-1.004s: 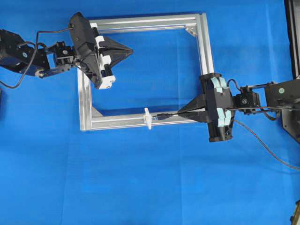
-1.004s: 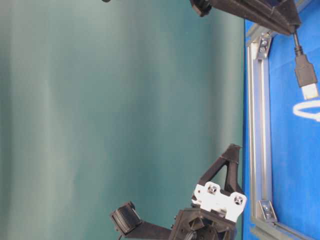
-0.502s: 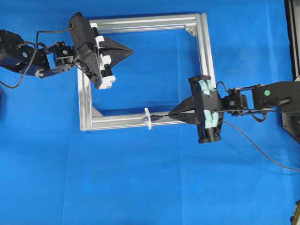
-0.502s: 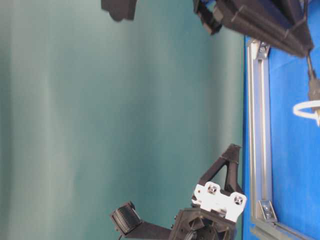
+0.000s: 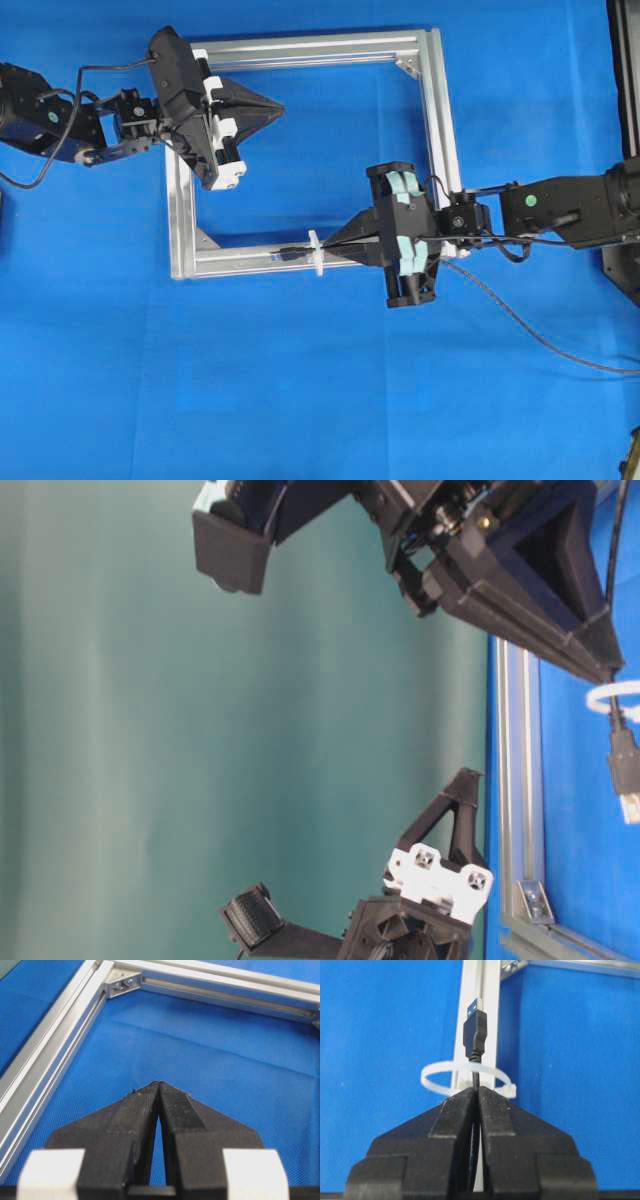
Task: Insert the wire through the string loop located in the center.
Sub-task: 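Push the plug leftward through the zip-tie loop with the right gripper, then bring the left gripper open toward the plug past the loop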
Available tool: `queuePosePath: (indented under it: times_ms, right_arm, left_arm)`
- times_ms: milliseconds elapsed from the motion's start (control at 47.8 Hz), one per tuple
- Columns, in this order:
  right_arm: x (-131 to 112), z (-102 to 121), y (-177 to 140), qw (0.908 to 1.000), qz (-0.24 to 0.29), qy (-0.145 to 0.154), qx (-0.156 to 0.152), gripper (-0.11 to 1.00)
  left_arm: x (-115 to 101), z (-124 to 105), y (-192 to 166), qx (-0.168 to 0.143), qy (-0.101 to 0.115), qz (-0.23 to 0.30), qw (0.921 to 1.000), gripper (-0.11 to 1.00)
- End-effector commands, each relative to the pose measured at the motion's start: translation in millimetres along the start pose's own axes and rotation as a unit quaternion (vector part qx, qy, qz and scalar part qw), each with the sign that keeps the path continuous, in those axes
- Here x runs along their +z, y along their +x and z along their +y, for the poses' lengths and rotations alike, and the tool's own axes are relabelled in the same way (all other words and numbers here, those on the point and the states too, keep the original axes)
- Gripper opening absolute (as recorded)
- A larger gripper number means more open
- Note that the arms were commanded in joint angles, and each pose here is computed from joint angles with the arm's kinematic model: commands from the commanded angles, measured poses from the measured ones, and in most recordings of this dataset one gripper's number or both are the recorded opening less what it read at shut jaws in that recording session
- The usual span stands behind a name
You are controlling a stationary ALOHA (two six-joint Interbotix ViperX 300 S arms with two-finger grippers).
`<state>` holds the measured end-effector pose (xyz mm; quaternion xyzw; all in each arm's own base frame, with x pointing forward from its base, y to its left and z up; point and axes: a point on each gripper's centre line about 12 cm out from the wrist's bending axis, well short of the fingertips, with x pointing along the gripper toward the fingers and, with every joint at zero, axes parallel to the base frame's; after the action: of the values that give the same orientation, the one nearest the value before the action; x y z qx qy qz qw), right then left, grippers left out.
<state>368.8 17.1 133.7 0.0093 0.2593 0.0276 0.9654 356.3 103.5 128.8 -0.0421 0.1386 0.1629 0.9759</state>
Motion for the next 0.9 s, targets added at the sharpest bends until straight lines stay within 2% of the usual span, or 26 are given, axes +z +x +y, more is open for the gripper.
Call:
queuePosePath:
  times_ms: [0, 586, 753, 878]
  right_arm:
    - [14.2, 2.0, 1.5, 0.9998, -0.022, -0.001, 0.003, -0.02]
    - [12.5, 2.6, 1.5, 0.9998, -0.02, -0.001, 0.003, -0.02]
    - [13.3, 2.1, 2.1, 0.9998, -0.021, -0.003, 0.003, -0.02]
    - [13.9, 2.2, 2.2, 0.9998, -0.021, -0.003, 0.003, -0.02]
  left_arm:
    - [14.8, -0.9, -2.1, -0.002, 0.0, -0.024, 0.9997, 0.0]
    - [14.7, -3.1, -2.2, -0.005, -0.005, -0.024, 0.9997, 0.0]
    - [13.2, -16.3, -3.0, -0.022, -0.002, -0.02, 0.9995, 0.0]
    - [10.3, -34.7, -6.3, -0.047, -0.005, -0.017, 0.9988, 0.0]
